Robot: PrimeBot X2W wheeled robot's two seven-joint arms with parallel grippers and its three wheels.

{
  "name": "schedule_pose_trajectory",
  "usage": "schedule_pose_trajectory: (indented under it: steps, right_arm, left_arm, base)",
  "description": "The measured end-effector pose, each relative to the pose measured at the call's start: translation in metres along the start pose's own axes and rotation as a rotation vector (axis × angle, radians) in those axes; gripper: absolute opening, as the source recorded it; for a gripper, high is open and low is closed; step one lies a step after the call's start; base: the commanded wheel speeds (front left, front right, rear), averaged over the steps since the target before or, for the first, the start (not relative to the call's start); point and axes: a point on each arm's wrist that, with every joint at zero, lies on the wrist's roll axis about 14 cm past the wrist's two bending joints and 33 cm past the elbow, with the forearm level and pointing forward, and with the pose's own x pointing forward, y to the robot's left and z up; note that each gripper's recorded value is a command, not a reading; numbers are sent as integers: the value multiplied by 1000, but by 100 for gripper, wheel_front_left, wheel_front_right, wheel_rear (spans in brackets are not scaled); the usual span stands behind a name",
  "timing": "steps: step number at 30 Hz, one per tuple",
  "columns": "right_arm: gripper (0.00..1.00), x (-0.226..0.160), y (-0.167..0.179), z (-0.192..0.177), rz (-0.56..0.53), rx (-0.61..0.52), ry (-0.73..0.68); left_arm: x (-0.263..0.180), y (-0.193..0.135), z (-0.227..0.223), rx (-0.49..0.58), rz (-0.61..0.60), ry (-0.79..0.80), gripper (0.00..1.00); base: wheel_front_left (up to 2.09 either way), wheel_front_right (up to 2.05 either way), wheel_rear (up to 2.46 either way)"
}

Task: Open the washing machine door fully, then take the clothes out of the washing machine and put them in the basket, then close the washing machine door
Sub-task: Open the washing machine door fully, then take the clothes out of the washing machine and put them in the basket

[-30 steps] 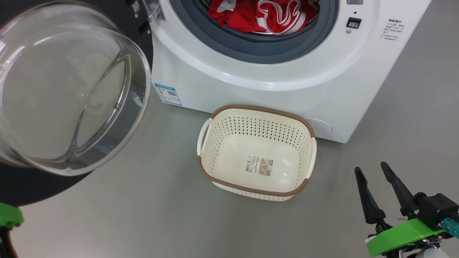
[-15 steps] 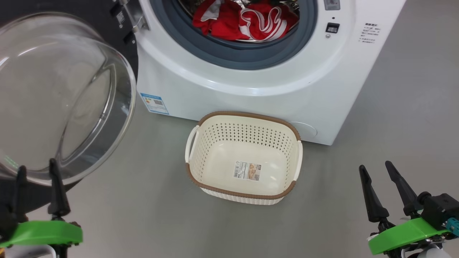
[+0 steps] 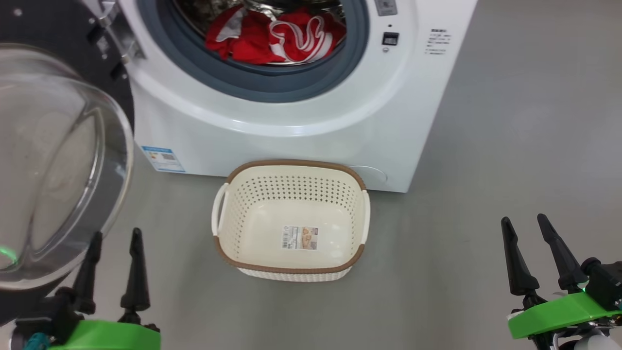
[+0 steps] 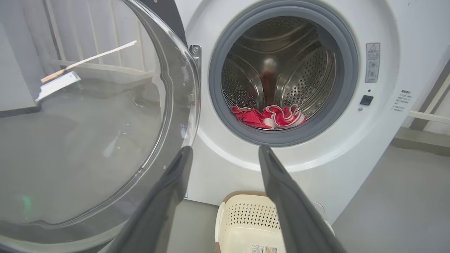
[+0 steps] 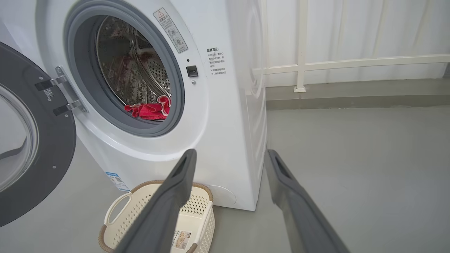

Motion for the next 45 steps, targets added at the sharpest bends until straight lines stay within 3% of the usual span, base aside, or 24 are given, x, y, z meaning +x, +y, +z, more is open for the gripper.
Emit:
schedule_pose_trajectory:
  steps: [19, 45]
  right_arm:
    - [100, -36, -55, 19, -182, -7, -53]
    - [100, -40, -58, 24, -199, -4, -70]
  left_arm:
    - [12, -86, -22, -70, -258, 58, 100]
    - [13, -95, -15, -66, -293, 38, 100]
  base:
    - [0, 0, 0]
    - [0, 0, 0]
